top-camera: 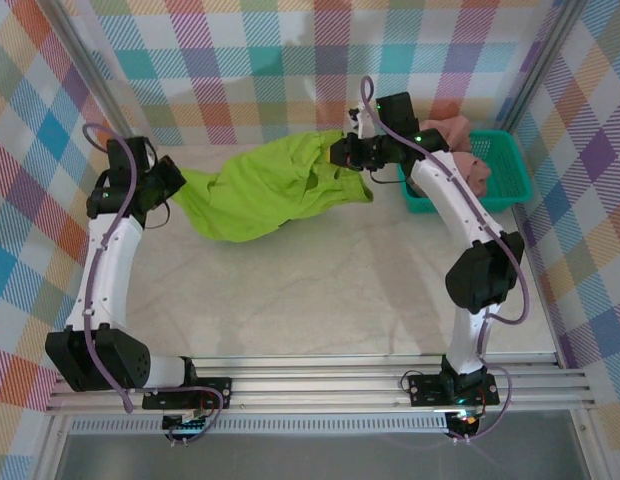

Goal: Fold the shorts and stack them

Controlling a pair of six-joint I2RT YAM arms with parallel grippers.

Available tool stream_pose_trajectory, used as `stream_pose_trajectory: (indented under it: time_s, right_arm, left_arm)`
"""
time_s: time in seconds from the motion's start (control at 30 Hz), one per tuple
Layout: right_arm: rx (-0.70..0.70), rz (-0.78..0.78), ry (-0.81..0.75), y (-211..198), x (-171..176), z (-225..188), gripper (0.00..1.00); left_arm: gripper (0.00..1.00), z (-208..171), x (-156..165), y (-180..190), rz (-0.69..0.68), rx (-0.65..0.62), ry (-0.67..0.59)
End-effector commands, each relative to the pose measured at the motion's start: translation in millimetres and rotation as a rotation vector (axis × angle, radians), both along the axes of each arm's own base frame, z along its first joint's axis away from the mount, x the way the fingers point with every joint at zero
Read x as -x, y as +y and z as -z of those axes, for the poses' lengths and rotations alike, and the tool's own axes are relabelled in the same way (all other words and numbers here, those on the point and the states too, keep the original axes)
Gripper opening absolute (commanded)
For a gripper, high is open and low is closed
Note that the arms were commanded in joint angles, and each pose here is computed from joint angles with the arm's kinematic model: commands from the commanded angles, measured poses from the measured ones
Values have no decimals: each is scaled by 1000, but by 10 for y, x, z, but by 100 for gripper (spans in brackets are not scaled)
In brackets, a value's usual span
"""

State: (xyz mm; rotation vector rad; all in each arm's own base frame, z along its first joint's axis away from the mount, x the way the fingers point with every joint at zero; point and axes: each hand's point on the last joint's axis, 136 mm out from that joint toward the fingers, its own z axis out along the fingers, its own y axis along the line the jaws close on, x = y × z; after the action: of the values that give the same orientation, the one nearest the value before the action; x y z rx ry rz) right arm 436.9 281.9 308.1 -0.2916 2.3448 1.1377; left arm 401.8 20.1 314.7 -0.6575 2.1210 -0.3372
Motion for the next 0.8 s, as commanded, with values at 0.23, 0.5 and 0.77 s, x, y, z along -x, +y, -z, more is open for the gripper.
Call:
stream_pose_trajectory:
  time_s: [0.23, 0.5, 0.77]
  right_arm:
    - [-203, -52, -94, -10, 579, -864, 0]
    - [-188, 2, -151, -75, 1263, -994, 2]
    - [-200, 181, -79, -305, 1527, -911, 5]
  left_arm:
    - [0, -1411, 290, 171, -29, -121, -241]
    - [0, -2215, 976, 225, -99, -184, -426]
    - [0, -2268, 1084, 226, -94, -206, -398]
